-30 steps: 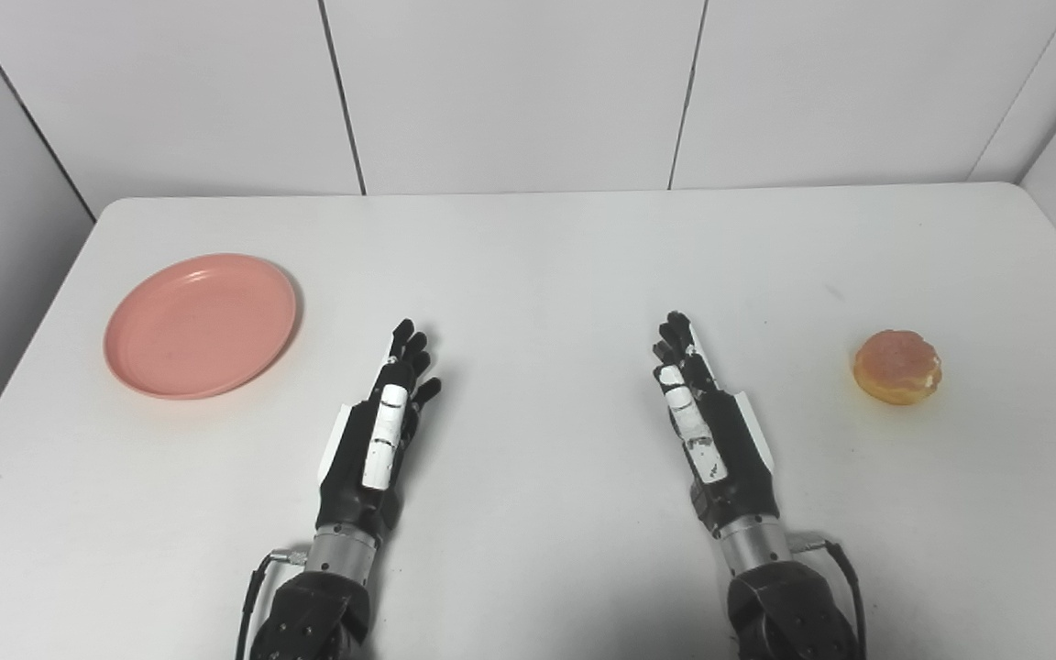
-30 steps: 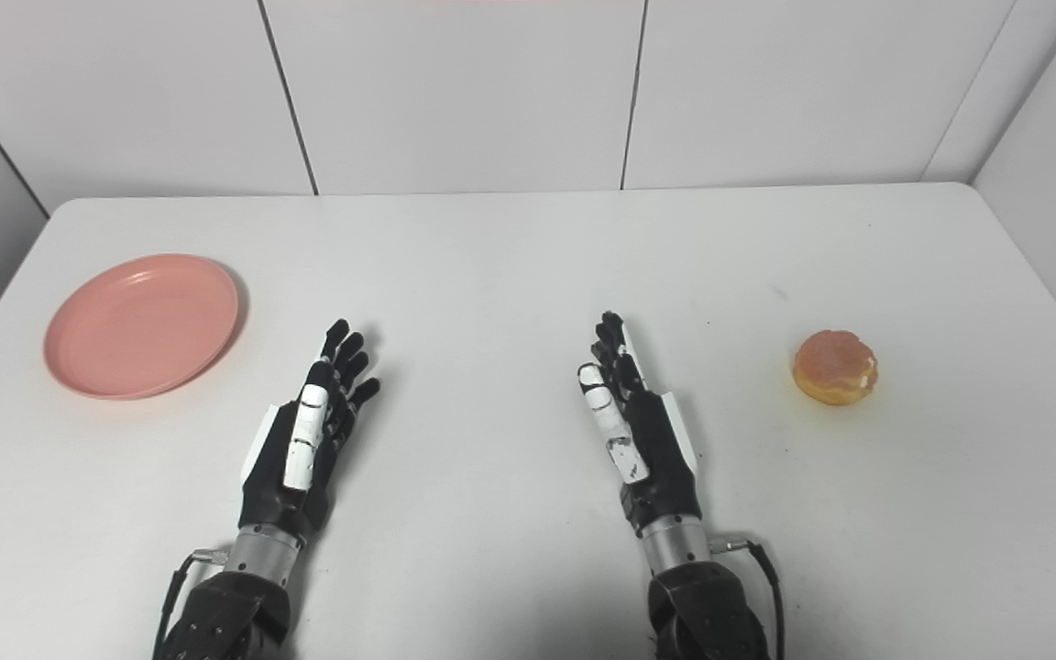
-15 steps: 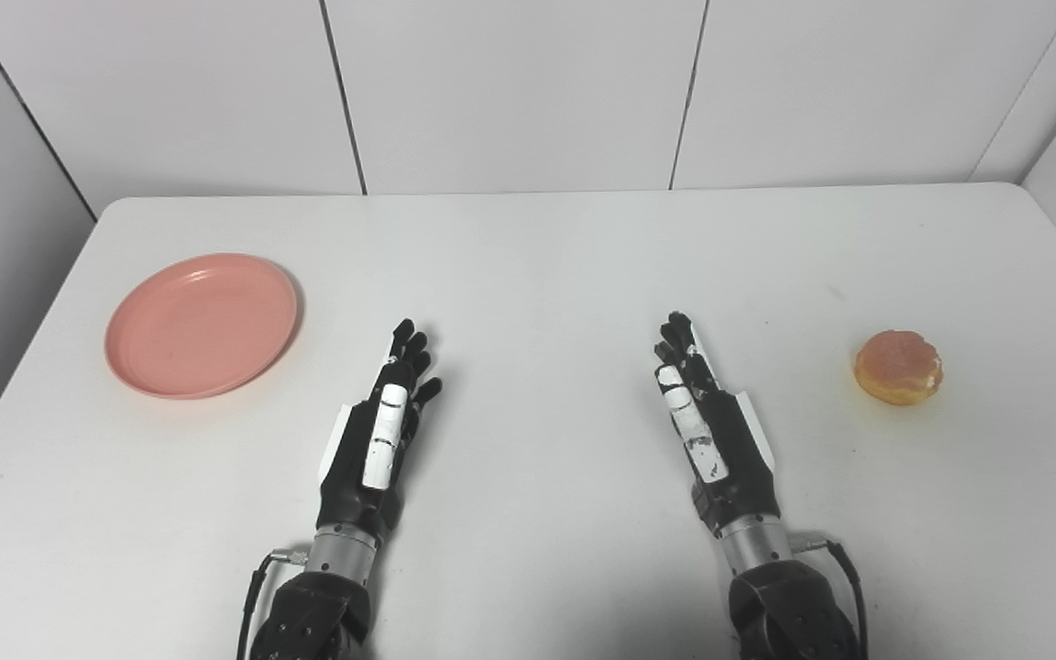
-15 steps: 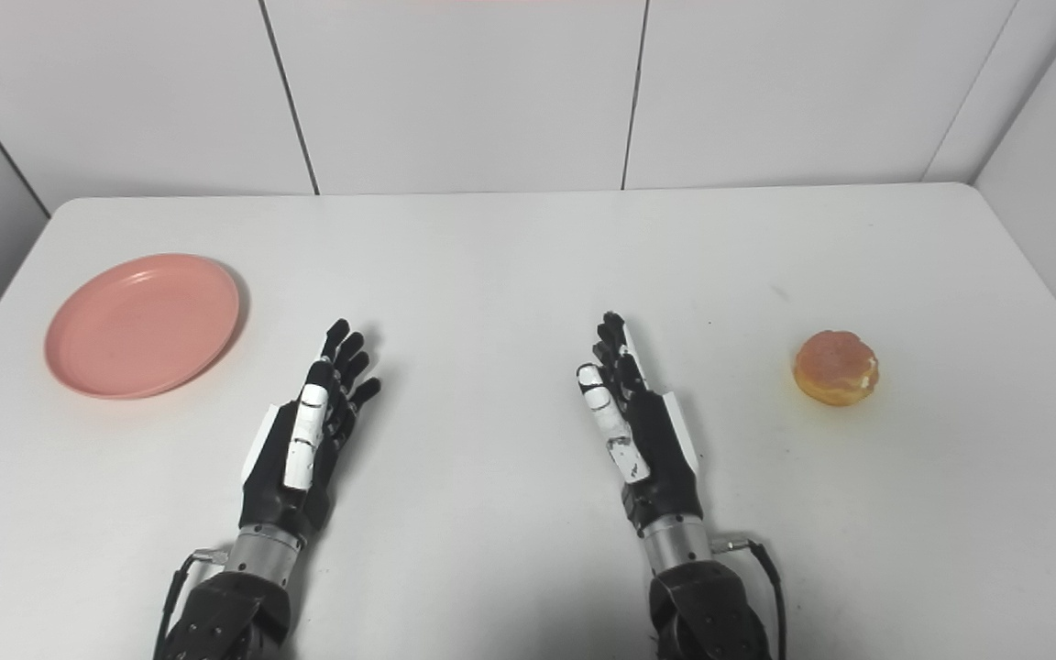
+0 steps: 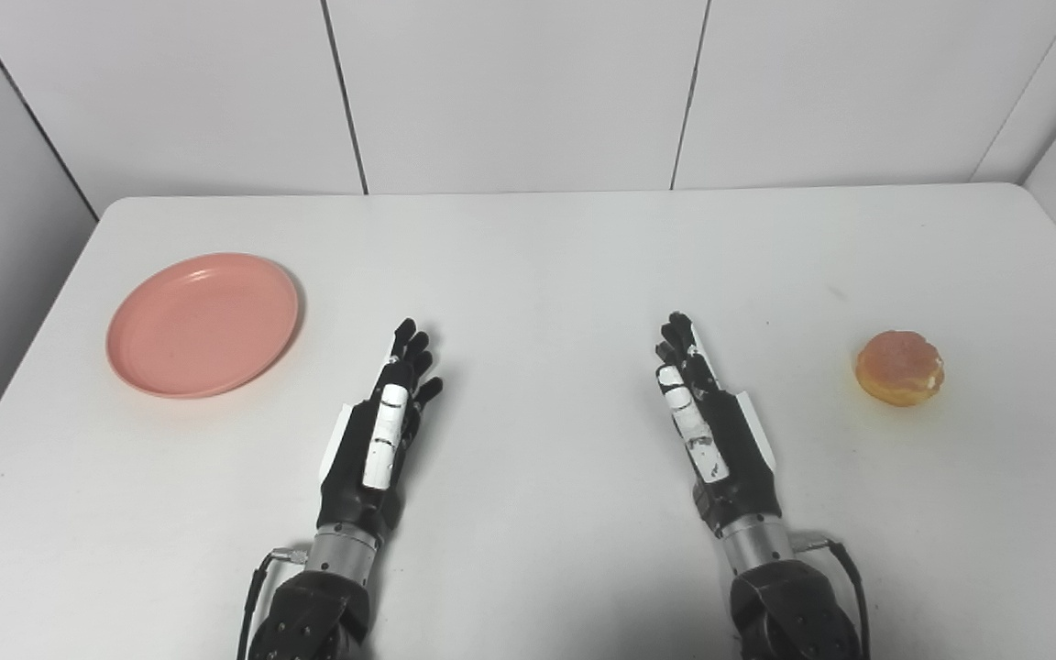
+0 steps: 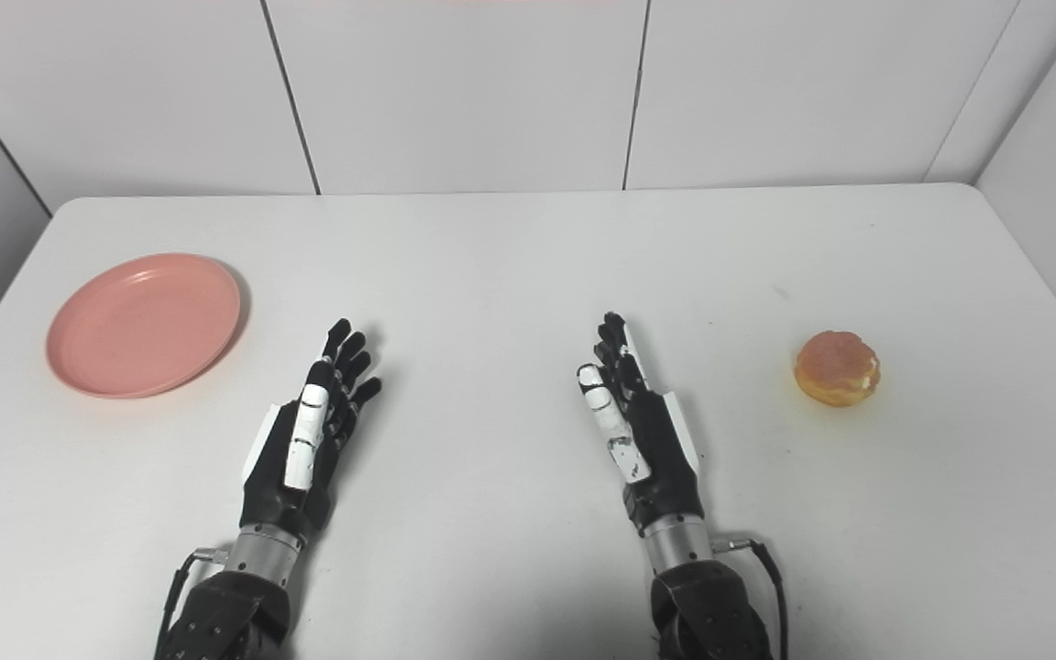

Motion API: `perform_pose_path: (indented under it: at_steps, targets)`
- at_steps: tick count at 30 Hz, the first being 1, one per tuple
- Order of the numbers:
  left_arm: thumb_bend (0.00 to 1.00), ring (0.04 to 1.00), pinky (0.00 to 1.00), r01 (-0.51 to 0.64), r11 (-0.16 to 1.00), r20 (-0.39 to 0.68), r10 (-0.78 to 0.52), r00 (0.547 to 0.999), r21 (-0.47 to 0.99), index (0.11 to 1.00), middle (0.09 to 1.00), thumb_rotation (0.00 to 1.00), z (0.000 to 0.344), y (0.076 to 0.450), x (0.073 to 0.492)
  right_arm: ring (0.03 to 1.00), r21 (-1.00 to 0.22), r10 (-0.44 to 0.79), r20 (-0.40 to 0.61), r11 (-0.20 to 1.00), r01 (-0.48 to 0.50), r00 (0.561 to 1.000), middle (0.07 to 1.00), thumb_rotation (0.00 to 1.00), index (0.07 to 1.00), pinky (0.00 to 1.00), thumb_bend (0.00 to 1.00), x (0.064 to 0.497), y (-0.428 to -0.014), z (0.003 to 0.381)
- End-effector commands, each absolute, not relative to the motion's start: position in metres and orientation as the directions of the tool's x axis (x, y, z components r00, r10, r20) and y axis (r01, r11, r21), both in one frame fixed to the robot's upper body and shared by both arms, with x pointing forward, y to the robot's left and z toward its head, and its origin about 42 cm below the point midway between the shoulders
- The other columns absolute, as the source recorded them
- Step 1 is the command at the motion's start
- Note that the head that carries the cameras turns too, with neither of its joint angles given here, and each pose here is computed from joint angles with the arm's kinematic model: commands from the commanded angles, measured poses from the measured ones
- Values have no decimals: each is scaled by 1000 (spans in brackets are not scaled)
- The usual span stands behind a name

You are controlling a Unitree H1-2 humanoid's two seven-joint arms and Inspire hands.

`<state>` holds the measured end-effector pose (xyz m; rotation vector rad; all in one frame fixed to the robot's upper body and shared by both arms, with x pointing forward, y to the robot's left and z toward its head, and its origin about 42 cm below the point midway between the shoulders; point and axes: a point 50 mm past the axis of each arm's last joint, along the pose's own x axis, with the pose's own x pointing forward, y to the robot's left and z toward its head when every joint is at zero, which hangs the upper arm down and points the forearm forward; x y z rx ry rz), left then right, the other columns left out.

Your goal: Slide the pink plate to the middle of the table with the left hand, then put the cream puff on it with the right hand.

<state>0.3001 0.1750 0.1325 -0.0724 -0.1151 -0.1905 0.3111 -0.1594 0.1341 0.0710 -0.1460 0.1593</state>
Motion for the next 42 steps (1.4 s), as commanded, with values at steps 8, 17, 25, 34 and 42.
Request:
perform_pose_path:
  at_steps: [8,17,25,34,42]
  targets:
    - [629,1000,1000,199,979,143,-190,971,-52,1000,1000,1000,137,173,303,1000,59,159,145,984,-169,977,1000,845,1000,1000,721,313,-163,135]
    - [627,1000,1000,204,977,142,-194,971,-55,1000,1000,1000,136,173,305,1000,41,155,157,986,-164,975,1000,853,1000,1000,725,314,-164,136]
    - [651,1000,1000,189,982,115,-186,976,-20,1000,1000,1000,131,158,301,1000,68,153,164,984,-165,975,1000,823,1000,1000,703,310,-183,130]
    - [692,1000,1000,147,988,144,-139,980,-45,1000,1000,997,112,116,300,1000,103,154,165,980,-172,974,1000,846,1000,1000,648,308,-214,112]
    - [707,1000,1000,143,989,139,-137,981,-32,1000,1000,997,107,114,303,1000,96,150,154,981,-166,977,1000,831,1000,1000,642,307,-220,109]
